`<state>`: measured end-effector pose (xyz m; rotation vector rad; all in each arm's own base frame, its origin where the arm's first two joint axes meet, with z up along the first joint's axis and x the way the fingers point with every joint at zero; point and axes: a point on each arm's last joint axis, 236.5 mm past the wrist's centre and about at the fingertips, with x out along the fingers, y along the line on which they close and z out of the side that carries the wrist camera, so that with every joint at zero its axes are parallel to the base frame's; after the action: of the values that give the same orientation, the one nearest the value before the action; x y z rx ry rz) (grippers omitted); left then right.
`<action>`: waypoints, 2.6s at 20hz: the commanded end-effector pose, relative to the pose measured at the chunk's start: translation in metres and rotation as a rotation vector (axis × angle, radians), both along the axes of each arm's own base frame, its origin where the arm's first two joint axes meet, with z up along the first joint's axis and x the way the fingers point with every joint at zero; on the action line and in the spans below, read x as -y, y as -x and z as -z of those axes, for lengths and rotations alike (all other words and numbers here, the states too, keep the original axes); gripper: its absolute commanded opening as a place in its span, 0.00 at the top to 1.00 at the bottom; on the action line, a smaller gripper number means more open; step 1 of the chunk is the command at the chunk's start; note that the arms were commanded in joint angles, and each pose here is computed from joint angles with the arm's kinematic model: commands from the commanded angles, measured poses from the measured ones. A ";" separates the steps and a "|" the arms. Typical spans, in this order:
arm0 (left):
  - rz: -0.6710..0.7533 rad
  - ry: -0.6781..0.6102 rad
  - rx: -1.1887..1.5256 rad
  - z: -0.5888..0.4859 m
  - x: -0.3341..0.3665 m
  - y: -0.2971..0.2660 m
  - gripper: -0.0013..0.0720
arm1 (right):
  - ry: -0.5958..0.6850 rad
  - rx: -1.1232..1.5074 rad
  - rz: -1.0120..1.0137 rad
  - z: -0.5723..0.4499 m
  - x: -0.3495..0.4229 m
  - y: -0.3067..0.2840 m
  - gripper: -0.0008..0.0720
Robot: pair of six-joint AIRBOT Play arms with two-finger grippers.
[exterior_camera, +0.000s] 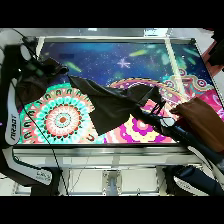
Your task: Fold the shirts.
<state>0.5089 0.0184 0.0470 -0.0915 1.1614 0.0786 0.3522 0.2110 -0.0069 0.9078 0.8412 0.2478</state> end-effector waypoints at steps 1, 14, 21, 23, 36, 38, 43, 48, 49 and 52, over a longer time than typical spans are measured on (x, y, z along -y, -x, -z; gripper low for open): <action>-0.024 0.271 -0.148 0.069 0.057 0.018 0.49 | 0.023 0.216 0.000 -0.073 0.016 -0.010 0.95; -0.139 0.596 -0.004 0.117 0.143 -0.044 0.49 | 0.087 0.241 -0.088 -0.136 0.066 0.015 0.95; -0.120 0.571 -0.033 0.125 0.157 -0.037 0.49 | 0.235 0.323 -0.069 -0.174 0.086 0.005 0.95; -0.133 0.522 -0.027 0.130 0.146 -0.038 0.49 | 0.237 0.336 -0.070 -0.182 0.086 0.005 0.95; -0.178 0.570 0.257 0.066 0.134 -0.103 0.97 | 0.290 0.433 -0.045 -0.218 0.098 0.009 0.95; -0.037 0.528 0.376 -0.014 0.130 -0.108 0.97 | 0.383 0.511 -0.025 -0.258 0.117 0.021 0.95; 0.236 0.344 0.786 -0.276 0.111 -0.018 0.97 | 0.488 0.685 0.005 -0.362 0.134 0.097 0.95; 0.266 0.064 1.177 -0.455 0.073 0.172 0.97 | 0.518 0.843 -0.034 -0.431 0.119 0.173 0.95; 0.259 0.033 1.253 -0.479 0.068 0.207 0.97 | 0.525 0.874 -0.032 -0.444 0.118 0.183 0.96; 0.241 -0.031 1.410 -0.520 0.059 0.284 0.97 | 0.539 0.947 -0.005 -0.468 0.120 0.196 0.96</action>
<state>0.3073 -0.0560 0.5270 -0.0398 -0.0913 -0.2367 0.1782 0.0910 0.4386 0.2433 0.0676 0.3828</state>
